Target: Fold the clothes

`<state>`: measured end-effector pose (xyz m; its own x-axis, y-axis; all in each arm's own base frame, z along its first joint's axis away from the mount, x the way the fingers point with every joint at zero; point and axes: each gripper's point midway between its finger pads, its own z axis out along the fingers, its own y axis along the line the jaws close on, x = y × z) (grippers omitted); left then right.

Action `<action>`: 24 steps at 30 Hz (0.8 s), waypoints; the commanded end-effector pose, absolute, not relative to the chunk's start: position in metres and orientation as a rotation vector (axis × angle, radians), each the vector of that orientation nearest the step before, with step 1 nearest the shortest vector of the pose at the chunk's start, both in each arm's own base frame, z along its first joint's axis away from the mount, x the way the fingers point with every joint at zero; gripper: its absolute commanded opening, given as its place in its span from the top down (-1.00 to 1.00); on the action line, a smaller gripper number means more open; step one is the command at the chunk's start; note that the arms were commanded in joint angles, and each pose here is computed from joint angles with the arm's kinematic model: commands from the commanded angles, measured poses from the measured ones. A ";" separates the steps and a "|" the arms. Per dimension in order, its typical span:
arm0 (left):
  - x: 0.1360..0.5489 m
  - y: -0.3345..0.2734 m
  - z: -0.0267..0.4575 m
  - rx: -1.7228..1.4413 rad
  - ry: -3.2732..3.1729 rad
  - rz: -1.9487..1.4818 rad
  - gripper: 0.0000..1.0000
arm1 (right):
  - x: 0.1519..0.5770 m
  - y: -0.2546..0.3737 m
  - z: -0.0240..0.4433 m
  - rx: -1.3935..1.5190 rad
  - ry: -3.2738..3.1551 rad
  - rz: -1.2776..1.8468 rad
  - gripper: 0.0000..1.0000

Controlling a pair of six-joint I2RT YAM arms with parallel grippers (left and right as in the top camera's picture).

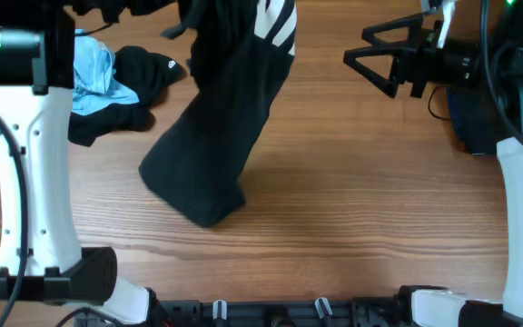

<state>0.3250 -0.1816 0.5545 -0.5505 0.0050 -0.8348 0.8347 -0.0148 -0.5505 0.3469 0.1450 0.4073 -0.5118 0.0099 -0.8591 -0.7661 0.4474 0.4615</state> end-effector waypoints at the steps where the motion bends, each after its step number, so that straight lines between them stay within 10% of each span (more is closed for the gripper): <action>1: 0.343 -0.184 0.549 0.831 1.633 -1.640 0.92 | 0.356 0.141 0.404 -0.617 1.866 1.115 -0.76; 7: 0.438 -0.196 0.489 0.438 1.779 -1.440 0.91 | 0.392 0.099 0.381 -0.315 2.030 0.867 -0.77; 13: 0.503 -0.180 0.398 0.071 2.049 -0.866 0.17 | 0.404 0.067 0.359 -0.118 2.140 0.676 -0.76; 24: 0.501 -0.139 0.360 -0.130 2.173 -0.355 -0.90 | 0.387 0.083 0.294 -0.142 2.424 0.366 -0.80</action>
